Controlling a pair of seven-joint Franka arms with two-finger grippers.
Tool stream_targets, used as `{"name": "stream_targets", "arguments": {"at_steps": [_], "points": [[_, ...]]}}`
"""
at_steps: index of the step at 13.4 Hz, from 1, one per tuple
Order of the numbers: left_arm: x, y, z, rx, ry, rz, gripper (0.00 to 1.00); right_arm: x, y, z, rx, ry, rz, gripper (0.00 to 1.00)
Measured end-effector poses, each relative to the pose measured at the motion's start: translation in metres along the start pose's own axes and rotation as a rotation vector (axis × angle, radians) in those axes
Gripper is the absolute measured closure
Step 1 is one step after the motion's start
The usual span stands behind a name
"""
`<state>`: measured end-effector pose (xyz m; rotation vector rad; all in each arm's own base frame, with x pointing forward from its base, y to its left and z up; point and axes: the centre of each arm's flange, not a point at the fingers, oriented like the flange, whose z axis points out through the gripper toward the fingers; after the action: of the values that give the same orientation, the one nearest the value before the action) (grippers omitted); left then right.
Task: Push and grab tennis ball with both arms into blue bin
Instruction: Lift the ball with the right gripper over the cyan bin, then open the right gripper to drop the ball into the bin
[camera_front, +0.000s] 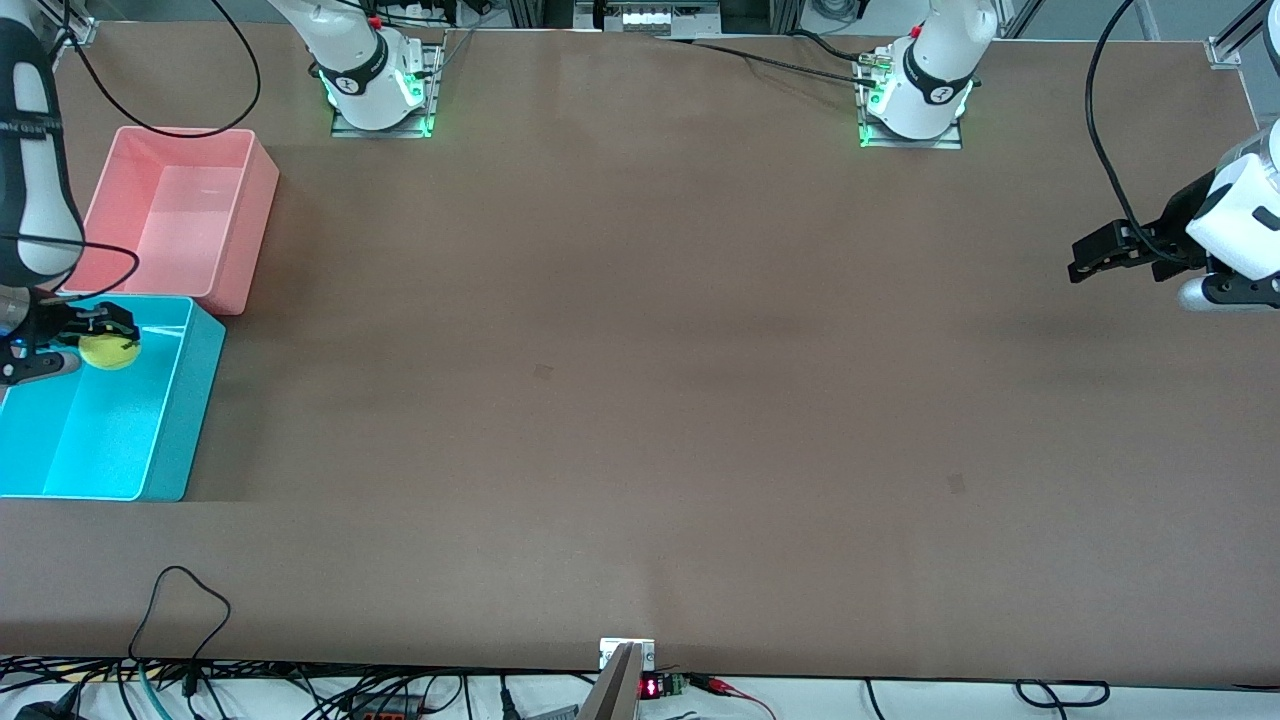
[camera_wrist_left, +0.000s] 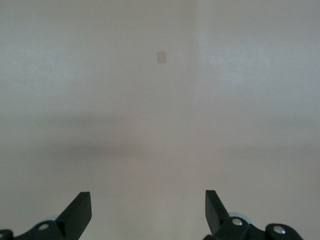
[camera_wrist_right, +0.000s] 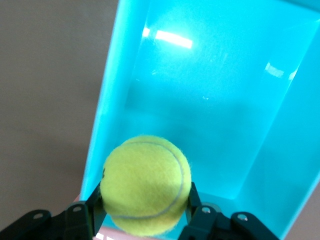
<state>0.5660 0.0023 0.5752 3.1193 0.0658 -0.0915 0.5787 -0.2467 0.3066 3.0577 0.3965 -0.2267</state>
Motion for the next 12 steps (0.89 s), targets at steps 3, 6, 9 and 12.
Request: {"name": "stream_targets", "arguments": {"at_steps": [3, 6, 9, 12], "points": [[0.0, 0.0, 0.0, 0.0, 0.0, 0.001, 0.0, 0.004, 0.006, 0.04, 0.004, -0.018, 0.036, 0.35], [0.0, 0.0, 0.0, 0.0, 0.0, 0.001, 0.0, 0.004, 0.009, 0.068, 0.024, -0.038, 0.059, 0.35], [0.0, 0.0, 0.0, 0.0, 0.0, 0.001, 0.0, 0.004, 0.008, 0.091, 0.044, -0.059, 0.067, 0.35], [0.0, 0.001, 0.0, 0.0, 0.0, 0.001, 0.0, 0.001, 0.009, 0.1, 0.052, -0.072, 0.077, 0.35]]}}
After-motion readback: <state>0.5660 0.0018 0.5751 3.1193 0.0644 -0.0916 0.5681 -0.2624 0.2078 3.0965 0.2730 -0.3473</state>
